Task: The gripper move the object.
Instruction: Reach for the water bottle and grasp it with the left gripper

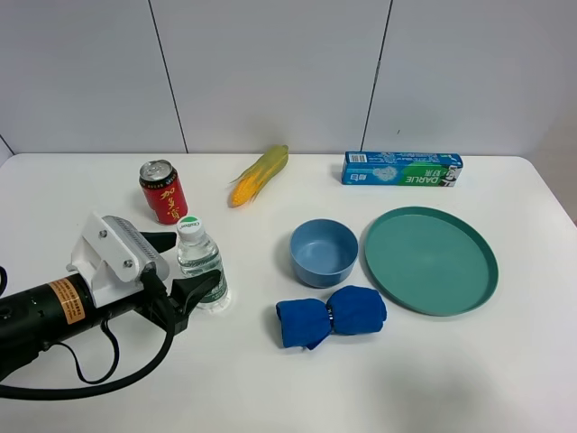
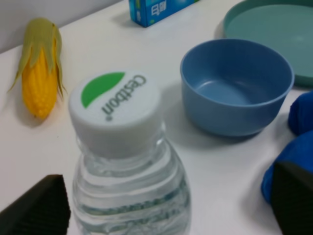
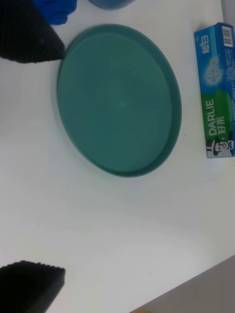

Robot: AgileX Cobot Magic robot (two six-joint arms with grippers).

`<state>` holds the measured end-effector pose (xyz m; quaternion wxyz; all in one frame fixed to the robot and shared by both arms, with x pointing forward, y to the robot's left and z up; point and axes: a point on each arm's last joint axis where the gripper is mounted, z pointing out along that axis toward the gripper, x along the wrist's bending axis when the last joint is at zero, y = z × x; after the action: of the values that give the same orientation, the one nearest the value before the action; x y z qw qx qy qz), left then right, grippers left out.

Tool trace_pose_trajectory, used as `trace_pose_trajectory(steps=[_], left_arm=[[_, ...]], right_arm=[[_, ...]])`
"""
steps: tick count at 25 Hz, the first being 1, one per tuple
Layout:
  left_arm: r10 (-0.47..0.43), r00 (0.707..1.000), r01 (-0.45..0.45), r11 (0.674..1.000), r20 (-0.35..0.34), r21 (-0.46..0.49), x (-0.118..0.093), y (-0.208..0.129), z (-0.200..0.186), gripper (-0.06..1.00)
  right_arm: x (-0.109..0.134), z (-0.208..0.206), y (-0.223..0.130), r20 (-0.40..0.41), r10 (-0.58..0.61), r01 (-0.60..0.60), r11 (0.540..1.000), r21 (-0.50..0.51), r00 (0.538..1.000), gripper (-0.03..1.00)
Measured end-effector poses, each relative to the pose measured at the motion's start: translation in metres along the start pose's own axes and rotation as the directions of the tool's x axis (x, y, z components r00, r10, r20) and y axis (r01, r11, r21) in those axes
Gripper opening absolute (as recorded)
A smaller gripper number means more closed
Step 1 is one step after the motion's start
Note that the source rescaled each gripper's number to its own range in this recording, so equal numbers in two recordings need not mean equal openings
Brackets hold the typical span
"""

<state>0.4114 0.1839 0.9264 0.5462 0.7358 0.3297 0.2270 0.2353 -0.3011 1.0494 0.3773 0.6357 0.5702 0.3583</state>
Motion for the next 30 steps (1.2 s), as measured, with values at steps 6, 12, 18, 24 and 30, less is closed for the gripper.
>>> trace_pose_trajectory(steps=[6, 12, 18, 24, 30], left_arm=[[-0.067, 0.998, 0.066, 0.997, -0.016, -0.037, 0.004, 0.009, 0.006, 0.64], [-0.08, 0.997, 0.08, 0.997, -0.022, -0.01, 0.007, 0.007, 0.018, 0.64], [-0.064, 0.998, 0.064, 0.998, -0.007, -0.002, 0.01, 0.014, 0.032, 0.64], [-0.066, 0.998, 0.067, 0.997, -0.011, 0.028, 0.01, 0.012, 0.033, 0.63], [-0.091, 0.996, 0.091, 0.992, -0.012, 0.087, 0.013, 0.016, 0.041, 0.64]], right_arm=[[0.0, 0.0, 0.0, 0.0, 0.0, 0.0, 1.0, 0.0, 1.0, 1.0], [0.0, 0.0, 0.0, 0.0, 0.0, 0.0, 1.0, 0.0, 1.0, 1.0], [0.0, 0.0, 0.0, 0.0, 0.0, 0.0, 1.0, 0.0, 1.0, 1.0], [0.0, 0.0, 0.0, 0.0, 0.0, 0.0, 1.0, 0.0, 1.0, 1.0], [0.0, 0.0, 0.0, 0.0, 0.0, 0.0, 1.0, 0.0, 1.0, 1.0]])
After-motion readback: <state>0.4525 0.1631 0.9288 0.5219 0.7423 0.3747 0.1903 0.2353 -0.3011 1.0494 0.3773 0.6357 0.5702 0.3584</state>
